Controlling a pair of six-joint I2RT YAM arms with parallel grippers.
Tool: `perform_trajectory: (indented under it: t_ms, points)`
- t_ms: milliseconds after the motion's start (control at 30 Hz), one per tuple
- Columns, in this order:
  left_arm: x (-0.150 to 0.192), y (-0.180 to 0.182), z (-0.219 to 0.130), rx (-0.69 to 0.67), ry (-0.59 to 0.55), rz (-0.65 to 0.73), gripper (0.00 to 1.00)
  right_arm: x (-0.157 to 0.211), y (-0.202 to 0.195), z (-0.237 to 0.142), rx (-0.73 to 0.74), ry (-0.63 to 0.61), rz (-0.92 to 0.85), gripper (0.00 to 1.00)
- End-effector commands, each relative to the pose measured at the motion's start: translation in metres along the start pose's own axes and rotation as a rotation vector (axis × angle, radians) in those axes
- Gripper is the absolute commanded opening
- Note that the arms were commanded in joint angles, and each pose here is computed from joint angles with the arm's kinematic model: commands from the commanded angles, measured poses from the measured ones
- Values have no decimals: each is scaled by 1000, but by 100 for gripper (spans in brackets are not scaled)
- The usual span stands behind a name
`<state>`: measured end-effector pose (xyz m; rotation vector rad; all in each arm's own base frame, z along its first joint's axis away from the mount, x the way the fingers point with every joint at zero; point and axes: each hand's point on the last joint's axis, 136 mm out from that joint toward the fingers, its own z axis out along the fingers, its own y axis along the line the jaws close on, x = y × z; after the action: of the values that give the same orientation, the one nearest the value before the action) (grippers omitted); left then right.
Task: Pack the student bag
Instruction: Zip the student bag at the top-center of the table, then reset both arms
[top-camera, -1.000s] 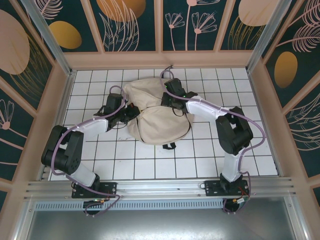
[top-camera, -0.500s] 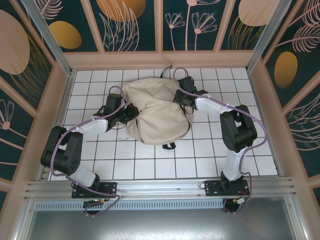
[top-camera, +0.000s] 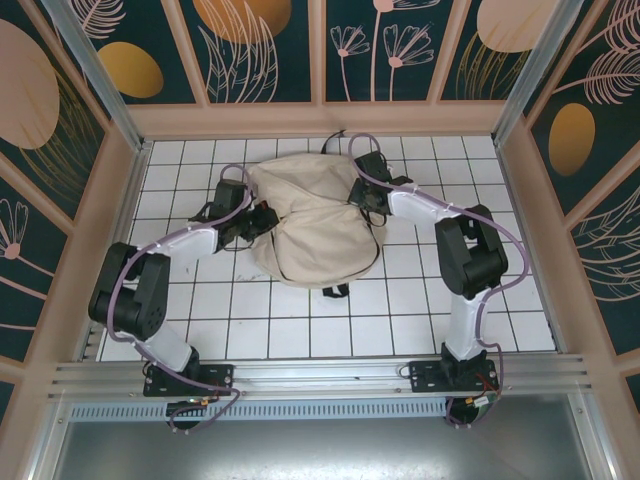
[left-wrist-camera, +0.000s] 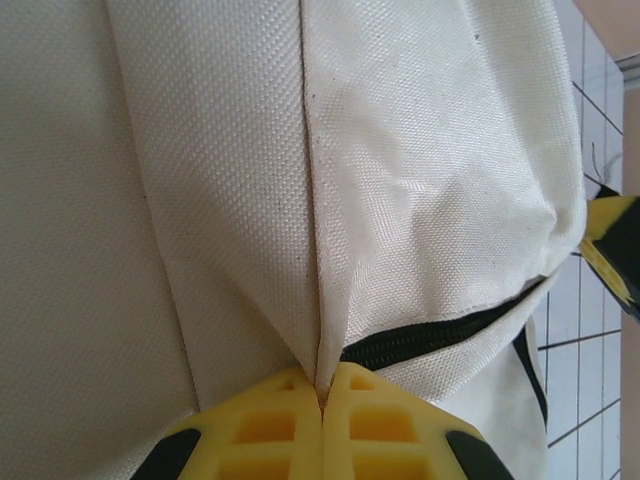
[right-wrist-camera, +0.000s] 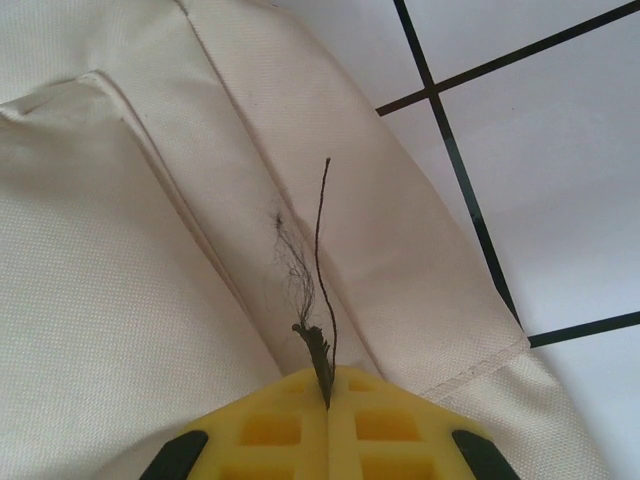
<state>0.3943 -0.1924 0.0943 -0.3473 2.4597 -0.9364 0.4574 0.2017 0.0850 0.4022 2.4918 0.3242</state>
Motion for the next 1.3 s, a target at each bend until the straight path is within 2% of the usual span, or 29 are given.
perform_trajectory:
  t_ms: [0, 100, 167, 200, 300, 333, 433, 500, 533, 667, 733, 833, 967, 1033, 1133, 1267]
  points:
    - [-37, 7, 0, -67, -87, 40, 0, -25, -19, -22, 47, -65, 81, 0]
    - [-44, 11, 7, -104, -77, 45, 1, -18, -15, -28, 24, -58, 94, 0]
    - [-51, 8, 4, -117, -88, 54, 21, -22, -7, -38, -22, -68, 100, 1]
    - [-54, 5, 1, -122, -93, 63, 32, -26, -1, -45, -50, -81, 98, 7]
    - [-66, -4, -12, -145, -130, 88, 63, -46, 20, -76, -145, -144, 67, 38]
    - [-75, -15, -27, -141, -171, 104, 70, -53, 27, -89, -183, -169, 54, 46]
    - [-91, -29, -57, -164, -250, 137, 82, -73, 39, -126, -249, -254, 24, 70]
    - [-101, -35, -79, -194, -317, 157, 86, -88, 37, -152, -247, -330, 7, 84]
    - [-108, -37, -93, -217, -360, 164, 88, -97, 32, -164, -225, -378, -3, 86]
    - [-132, -30, -148, -335, -560, 191, 98, -124, -8, -200, -47, -591, -28, 94]
    - [-142, -17, -177, -415, -683, 194, 98, -134, -38, -216, 85, -717, -44, 96]
    - [-149, 9, -213, -528, -859, 180, 98, -139, -83, -225, 214, -824, -41, 97]
    - [-136, 66, -244, -707, -1058, 105, 98, -132, -140, -212, 249, -834, -24, 97]
    - [-128, 92, -249, -790, -1083, 72, 99, -121, -176, -203, 320, -853, -16, 98]
    - [-117, 110, -244, -835, -1091, 102, 99, -101, -213, -188, 399, -846, -20, 99]
    - [-104, 123, -237, -868, -1106, 238, 99, -77, -227, -166, 376, -823, -76, 99]
